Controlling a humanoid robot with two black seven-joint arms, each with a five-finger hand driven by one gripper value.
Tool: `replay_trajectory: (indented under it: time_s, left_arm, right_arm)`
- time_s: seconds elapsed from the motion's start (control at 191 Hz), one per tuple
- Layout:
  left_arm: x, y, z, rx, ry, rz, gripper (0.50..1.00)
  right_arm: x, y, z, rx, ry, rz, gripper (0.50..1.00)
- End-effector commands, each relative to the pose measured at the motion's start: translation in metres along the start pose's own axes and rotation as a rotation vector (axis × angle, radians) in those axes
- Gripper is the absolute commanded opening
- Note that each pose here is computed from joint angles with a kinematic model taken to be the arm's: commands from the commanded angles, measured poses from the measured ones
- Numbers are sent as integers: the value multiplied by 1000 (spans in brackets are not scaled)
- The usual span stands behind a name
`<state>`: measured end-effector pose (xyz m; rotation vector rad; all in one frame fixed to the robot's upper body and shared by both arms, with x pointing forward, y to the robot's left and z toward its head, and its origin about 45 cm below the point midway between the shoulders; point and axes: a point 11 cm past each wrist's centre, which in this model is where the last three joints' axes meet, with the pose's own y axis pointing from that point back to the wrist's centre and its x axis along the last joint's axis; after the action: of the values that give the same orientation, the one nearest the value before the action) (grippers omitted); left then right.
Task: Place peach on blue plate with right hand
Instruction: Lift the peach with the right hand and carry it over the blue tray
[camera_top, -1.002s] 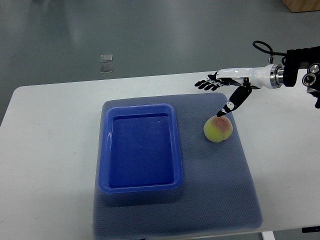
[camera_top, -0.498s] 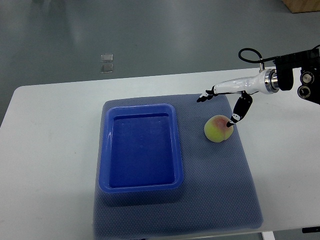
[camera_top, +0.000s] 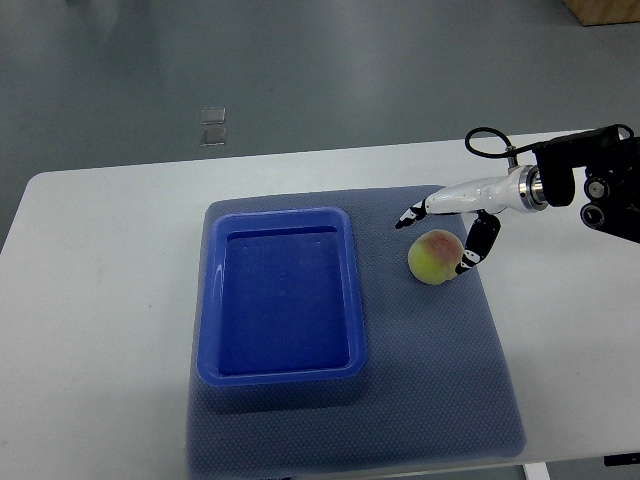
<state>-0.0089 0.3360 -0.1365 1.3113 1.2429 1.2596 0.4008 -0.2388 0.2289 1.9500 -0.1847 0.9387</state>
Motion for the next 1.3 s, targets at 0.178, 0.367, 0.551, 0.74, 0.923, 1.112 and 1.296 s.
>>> replay_trajectory:
  time_s: [0.178,0.367,0.551,0.74,0.923,1.112,1.296]
  left_arm:
    - [0,0,1,-3,0,0,1000]
    - [0,0,1,-1,0,0,1000]
    - [0,0,1,-1,0,0,1000]
    - [0,0,1,-3,0,1,1000]
    - [0,0,1,-1,0,1,1000]
    - [1,0,1,-1,0,3,1000]
    - [1,0,1,-2,-1,3,1000]
  right_arm:
    - [-20,-15,14,-43,29,-2,864]
    - [-22,-21,17,-53,38,20,688]
    - [-12,-21,14,-51,44,44,621]
    - [43,-30,-28,31,85,126,619]
    - [68,-54,-75,117,111,132,625]
    - [71,-74,-115,195,138,108,629]
    - [57,-99,-169,317,179,36,641]
